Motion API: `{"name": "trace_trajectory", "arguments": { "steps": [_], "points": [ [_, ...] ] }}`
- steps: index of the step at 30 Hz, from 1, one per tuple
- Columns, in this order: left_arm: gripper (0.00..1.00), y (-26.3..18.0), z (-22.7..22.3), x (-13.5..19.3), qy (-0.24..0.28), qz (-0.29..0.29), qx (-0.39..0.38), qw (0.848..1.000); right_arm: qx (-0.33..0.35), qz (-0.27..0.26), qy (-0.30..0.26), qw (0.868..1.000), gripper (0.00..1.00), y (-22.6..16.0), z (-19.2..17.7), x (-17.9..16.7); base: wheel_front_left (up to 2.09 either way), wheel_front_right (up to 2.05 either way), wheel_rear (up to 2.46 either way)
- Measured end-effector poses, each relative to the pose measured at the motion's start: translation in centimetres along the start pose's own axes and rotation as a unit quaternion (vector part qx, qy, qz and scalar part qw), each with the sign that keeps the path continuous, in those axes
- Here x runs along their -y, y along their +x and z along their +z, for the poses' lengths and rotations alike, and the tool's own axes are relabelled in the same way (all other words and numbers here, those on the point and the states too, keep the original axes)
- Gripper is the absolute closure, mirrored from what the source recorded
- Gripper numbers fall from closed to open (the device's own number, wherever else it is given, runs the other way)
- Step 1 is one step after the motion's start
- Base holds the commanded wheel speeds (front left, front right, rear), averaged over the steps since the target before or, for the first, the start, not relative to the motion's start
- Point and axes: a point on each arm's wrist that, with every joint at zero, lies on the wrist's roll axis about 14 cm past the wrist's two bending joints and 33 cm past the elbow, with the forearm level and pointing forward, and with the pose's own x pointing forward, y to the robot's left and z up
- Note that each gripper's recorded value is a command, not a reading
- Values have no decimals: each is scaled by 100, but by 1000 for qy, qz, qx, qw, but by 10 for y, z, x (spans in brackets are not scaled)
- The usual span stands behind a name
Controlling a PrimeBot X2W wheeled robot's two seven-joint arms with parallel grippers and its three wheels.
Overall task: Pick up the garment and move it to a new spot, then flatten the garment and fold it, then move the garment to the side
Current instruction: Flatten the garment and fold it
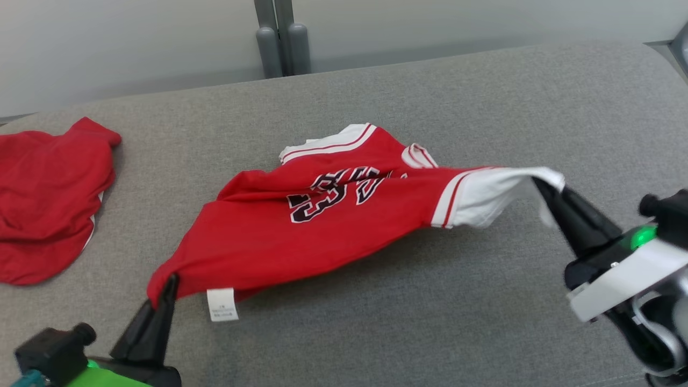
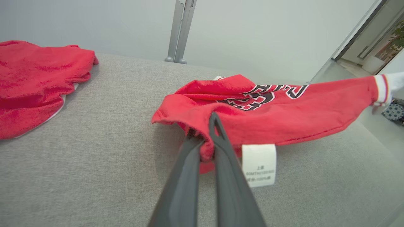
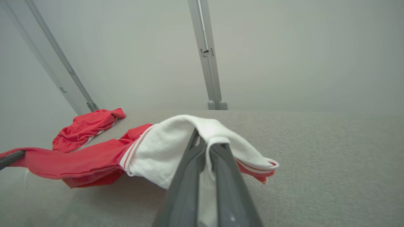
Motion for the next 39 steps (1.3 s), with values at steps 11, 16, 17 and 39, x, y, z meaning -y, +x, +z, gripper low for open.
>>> {"name": "trace_trajectory", "arguments": {
  "steps": [11,16,17,39],
  "points": [
    [100,42,172,83,165,-159,115,967,159,7,-125,979,100,16,189,16,0,0,0],
    [100,88,215,89,165,-178,119,963,159,-10,-127,979,100,53,222,39,0,0,0],
    [100,100,219,87,160,-175,113,965,155,-15,-127,980,100,61,224,44,0,0,0],
    [100,362,210,-39,223,-34,165,960,170,-30,-82,982,100,331,145,99,0,0,0]
  ]
}}
